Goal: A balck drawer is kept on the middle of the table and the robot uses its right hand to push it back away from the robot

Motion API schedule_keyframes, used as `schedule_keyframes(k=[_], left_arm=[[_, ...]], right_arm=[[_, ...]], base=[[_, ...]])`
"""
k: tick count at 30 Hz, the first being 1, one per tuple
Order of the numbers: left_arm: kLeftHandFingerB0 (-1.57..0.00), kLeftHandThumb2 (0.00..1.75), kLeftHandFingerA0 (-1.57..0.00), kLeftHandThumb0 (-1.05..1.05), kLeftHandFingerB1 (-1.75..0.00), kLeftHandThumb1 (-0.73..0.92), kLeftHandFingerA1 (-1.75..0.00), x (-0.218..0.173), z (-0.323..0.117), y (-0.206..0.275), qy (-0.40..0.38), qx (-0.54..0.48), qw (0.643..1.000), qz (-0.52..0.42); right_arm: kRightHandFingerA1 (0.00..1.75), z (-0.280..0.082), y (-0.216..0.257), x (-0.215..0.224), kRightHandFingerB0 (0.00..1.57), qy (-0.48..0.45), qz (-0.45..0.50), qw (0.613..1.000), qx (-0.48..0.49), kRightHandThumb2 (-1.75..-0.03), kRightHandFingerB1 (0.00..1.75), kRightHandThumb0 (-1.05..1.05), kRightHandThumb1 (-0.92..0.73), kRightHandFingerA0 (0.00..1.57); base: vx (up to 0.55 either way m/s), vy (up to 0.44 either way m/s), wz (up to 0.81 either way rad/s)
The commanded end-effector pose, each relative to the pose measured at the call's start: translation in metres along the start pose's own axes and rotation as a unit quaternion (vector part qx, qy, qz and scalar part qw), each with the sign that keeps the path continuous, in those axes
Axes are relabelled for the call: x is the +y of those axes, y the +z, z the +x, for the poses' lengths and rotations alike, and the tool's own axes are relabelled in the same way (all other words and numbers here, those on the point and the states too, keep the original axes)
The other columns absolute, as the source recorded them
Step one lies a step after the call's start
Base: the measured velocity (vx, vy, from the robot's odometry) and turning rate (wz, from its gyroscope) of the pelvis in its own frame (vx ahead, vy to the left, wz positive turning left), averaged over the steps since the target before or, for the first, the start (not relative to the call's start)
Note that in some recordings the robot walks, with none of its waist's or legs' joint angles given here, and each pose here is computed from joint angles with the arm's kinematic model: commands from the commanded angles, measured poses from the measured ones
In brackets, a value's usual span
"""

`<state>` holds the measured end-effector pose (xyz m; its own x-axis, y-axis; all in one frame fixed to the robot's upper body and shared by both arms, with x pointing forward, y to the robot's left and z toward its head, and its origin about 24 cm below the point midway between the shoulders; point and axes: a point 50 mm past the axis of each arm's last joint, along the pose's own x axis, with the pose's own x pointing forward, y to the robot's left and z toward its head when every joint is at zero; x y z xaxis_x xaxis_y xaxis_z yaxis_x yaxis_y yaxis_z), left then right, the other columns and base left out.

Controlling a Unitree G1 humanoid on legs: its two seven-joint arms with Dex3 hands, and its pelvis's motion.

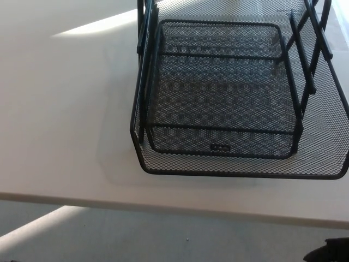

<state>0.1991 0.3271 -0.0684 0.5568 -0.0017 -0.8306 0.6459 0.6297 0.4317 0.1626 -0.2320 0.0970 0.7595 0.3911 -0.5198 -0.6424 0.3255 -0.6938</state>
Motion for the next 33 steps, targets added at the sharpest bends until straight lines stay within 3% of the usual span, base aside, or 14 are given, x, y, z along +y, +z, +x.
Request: schedule_keyframes(k=[1, 11, 12, 13, 14, 17, 18, 19, 20, 33], left_arm=[[-0.36, 0.63, -0.50, -0.55, -0.33, 0.75, -0.39, 0.005, -0.003, -0.001, -0.006, 0.003, 1.000, 0.018], [-0.34, 0.63, -0.49, -0.56, -0.33, 0.75, -0.39, 0.005, -0.003, -0.003, -0.006, 0.004, 1.000, 0.024], [-0.34, 0.63, -0.50, -0.56, -0.33, 0.75, -0.39, 0.005, -0.003, -0.003, -0.007, 0.004, 1.000, 0.023], [-0.34, 0.63, -0.50, -0.56, -0.33, 0.75, -0.39, 0.005, -0.003, -0.002, -0.007, 0.003, 1.000, 0.023], [-0.34, 0.63, -0.51, -0.56, -0.33, 0.75, -0.39, 0.005, -0.003, -0.002, -0.007, 0.003, 1.000, 0.024], [-0.35, 0.63, -0.51, -0.56, -0.33, 0.75, -0.39, 0.005, -0.003, -0.001, -0.006, 0.003, 1.000, 0.024], [-0.35, 0.63, -0.50, -0.56, -0.33, 0.75, -0.39, 0.005, -0.002, -0.001, -0.006, 0.003, 1.000, 0.025], [-0.35, 0.63, -0.50, -0.56, -0.33, 0.75, -0.39, 0.005, -0.002, -0.001, -0.007, 0.003, 1.000, 0.026], [-0.36, 0.63, -0.51, -0.56, -0.33, 0.75, -0.39, 0.005, -0.002, 0.000, -0.007, 0.003, 1.000, 0.026], [-0.36, 0.63, -0.52, -0.56, -0.33, 0.75, -0.39, 0.004, -0.002, 0.000, -0.010, -0.002, 1.000, 0.021]], right_arm=[[0.44, -0.046, 0.114, -0.022, 0.39, 0.277, -0.152, 0.925, -0.210, -0.63, 0.36, -0.44, -0.76, 0.57], [0.47, -0.011, 0.117, -0.027, 0.42, 0.332, -0.168, 0.908, -0.191, -0.63, 0.37, -0.47, -0.81, 0.61], [0.58, -0.002, 0.116, -0.025, 0.36, 0.346, -0.170, 0.904, -0.186, -0.93, 0.50, -0.51, -0.68, 0.52], [0.58, 0.004, 0.115, -0.024, 0.36, 0.357, -0.173, 0.900, -0.179, -0.93, 0.50, -0.51, -0.68, 0.52], [0.46, 0.009, 0.115, -0.022, 0.42, 0.365, -0.180, 0.897, -0.173, -0.65, 0.36, -0.48, -0.82, 0.59], [0.46, 0.020, 0.116, -0.018, 0.42, 0.380, -0.191, 0.891, -0.159, -0.65, 0.36, -0.48, -0.82, 0.59], [0.59, 0.023, 0.117, -0.016, 0.37, 0.386, -0.193, 0.889, -0.155, -0.93, 0.50, -0.52, -0.67, 0.52], [0.59, 0.027, 0.118, -0.014, 0.37, 0.392, -0.196, 0.886, -0.150, -0.93, 0.50, -0.52, -0.67, 0.52], [0.47, 0.030, 0.120, -0.012, 0.44, 0.396, -0.199, 0.884, -0.149, -0.64, 0.37, -0.47, -0.80, 0.58], [0.47, 0.062, 0.134, 0.013, 0.39, 0.456, -0.203, 0.857, -0.123, -0.66, 0.38, -0.49, -0.75, 0.58]], base=[[0.00, 0.000, 0.00], [0.00, 0.000, 0.00], [0.00, 0.000, 0.00], [0.00, 0.000, 0.00], [0.00, 0.000, 0.00], [0.00, 0.000, 0.00], [0.00, 0.000, 0.00], [0.00, 0.000, 0.00], [0.00, 0.000, 0.00], [0.00, 0.000, 0.00]])
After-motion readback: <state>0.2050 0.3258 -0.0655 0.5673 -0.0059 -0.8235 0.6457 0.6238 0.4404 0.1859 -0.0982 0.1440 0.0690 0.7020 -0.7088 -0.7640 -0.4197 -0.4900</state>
